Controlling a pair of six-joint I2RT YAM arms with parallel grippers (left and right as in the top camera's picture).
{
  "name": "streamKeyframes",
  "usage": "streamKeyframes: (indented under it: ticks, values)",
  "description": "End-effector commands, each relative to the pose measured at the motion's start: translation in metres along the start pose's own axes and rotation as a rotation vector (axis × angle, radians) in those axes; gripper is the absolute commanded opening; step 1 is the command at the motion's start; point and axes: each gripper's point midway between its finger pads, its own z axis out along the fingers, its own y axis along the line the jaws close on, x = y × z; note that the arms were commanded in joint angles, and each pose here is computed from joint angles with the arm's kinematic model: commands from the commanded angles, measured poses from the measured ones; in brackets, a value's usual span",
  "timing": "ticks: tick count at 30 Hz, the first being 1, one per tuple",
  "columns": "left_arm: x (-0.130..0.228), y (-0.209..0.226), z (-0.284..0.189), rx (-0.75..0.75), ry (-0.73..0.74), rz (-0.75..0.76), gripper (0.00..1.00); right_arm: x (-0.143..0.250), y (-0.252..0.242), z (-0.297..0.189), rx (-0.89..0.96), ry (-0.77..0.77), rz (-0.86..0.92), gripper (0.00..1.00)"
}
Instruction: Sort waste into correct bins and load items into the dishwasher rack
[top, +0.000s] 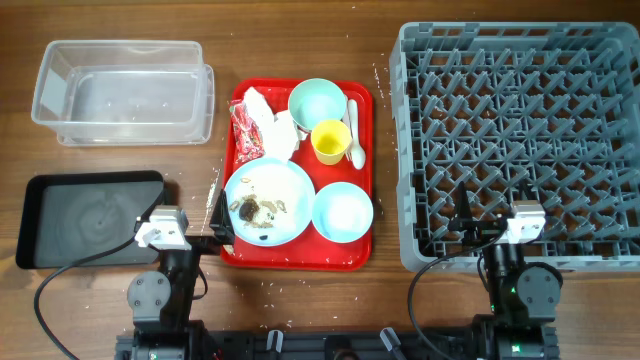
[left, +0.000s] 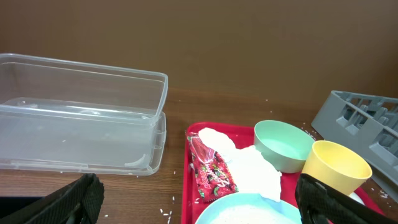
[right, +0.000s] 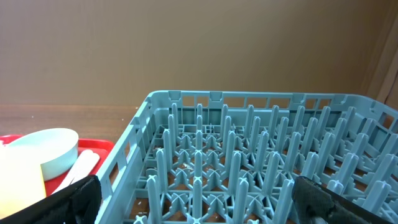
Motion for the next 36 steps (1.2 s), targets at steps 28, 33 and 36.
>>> streamKeyframes:
  ticks: [28,33,36]
  values:
    - [0.014,-0.121,-0.052,0.697,0.424,-0.791,1.00,0.000,-0.003,0.000,0.012,-0.003,-0.012,1.00]
    - [0.016,-0.122,-0.053,0.702,0.441,-0.806,1.00,0.000,-0.003,0.000,0.012,-0.003,-0.012,1.00]
    - [0.021,-0.123,-0.054,0.696,0.467,-0.818,1.00,0.000,-0.003,0.000,0.012,-0.003,-0.012,1.00]
